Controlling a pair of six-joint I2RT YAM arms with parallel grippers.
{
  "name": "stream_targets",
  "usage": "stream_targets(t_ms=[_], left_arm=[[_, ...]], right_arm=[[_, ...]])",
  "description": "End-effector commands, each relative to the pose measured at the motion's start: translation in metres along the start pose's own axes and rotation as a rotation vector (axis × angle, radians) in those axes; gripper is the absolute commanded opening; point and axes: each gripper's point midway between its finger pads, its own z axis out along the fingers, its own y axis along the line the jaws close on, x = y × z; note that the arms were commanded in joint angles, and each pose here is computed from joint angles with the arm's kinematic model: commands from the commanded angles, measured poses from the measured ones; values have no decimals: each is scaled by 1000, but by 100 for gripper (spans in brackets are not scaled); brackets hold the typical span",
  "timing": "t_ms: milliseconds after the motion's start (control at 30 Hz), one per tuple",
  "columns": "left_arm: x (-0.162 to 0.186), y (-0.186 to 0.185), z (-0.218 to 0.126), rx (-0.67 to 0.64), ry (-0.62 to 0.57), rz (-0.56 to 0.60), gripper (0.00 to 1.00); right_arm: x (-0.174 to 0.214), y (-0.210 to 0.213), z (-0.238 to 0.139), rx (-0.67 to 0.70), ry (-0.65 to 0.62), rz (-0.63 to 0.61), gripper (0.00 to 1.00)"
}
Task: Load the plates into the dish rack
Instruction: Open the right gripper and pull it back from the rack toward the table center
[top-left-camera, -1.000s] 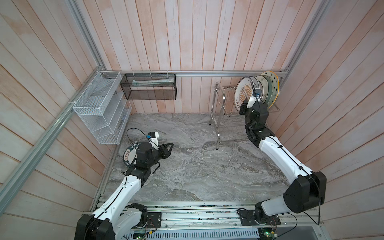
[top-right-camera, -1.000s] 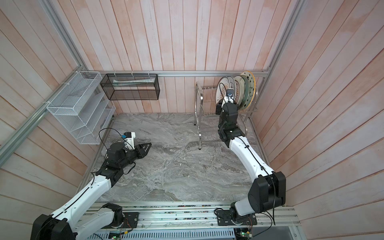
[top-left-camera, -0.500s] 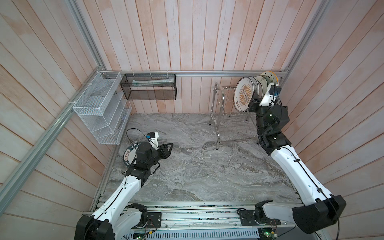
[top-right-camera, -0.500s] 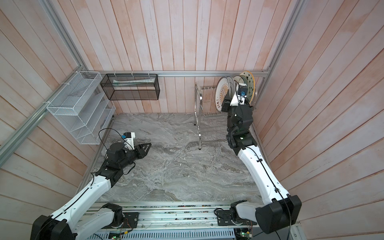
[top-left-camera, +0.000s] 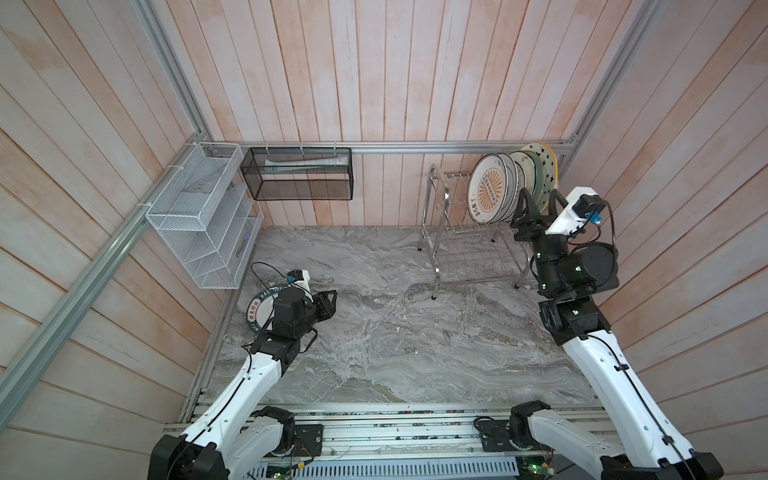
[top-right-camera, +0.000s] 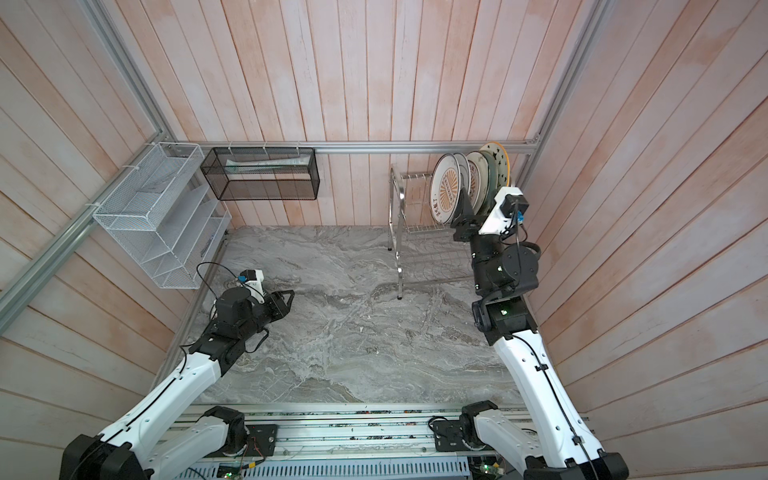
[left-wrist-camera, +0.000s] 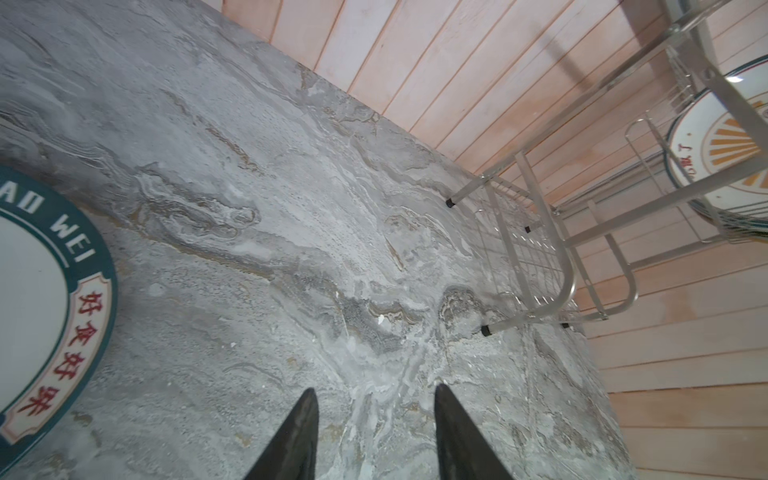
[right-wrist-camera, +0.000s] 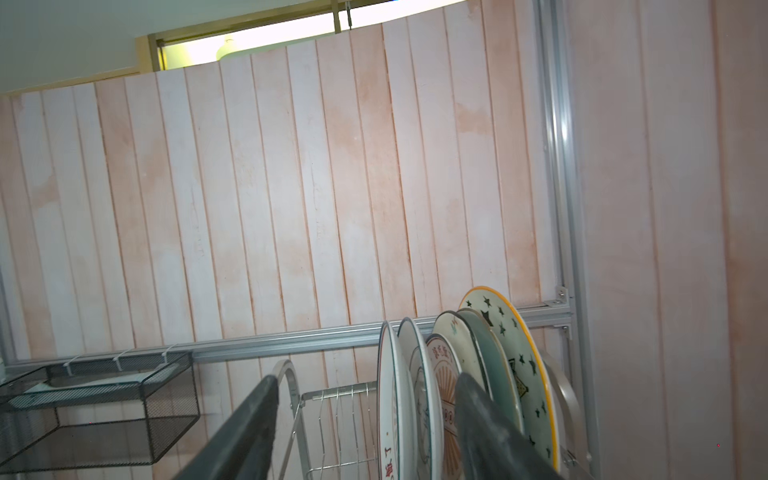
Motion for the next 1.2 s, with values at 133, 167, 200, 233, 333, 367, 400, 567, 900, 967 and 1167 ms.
stream_targets(t_ms=[133, 167, 200, 233, 333, 367, 400, 567, 900, 967, 1167], left_arm=[[-5, 31, 0, -144, -36, -82, 49], [-5, 38, 0, -160, -39, -102, 49], [-4, 47, -1, -179, -41, -131, 49], [-3, 56, -2, -196, -43, -164, 50], [2, 82, -5, -235, -43, -238, 50], [3, 88, -6, -248, -39, -252, 50], [6, 95, -6, -266, -33, -267, 50], [12, 114, -7, -305, -22, -310, 50], [26, 132, -8, -321, -12, -391, 50], [32, 137, -10, -341, -14, -423, 51], [45, 160, -26, -388, -49, -537, 51]], right_arm=[[63, 78, -12, -295, 112, 82, 65], [73, 87, -16, -318, 131, 90, 65], [86, 99, -20, -349, 157, 106, 65], [100, 110, -24, -378, 189, 119, 65], [137, 137, -35, -456, 288, 154, 65], [149, 143, -38, -470, 322, 164, 65], [160, 148, -41, -478, 356, 178, 65], [210, 177, -58, -564, 517, 282, 63], [265, 231, -84, -668, 686, 306, 60], [270, 235, -86, -676, 704, 307, 59], [274, 234, -89, -675, 722, 296, 59]])
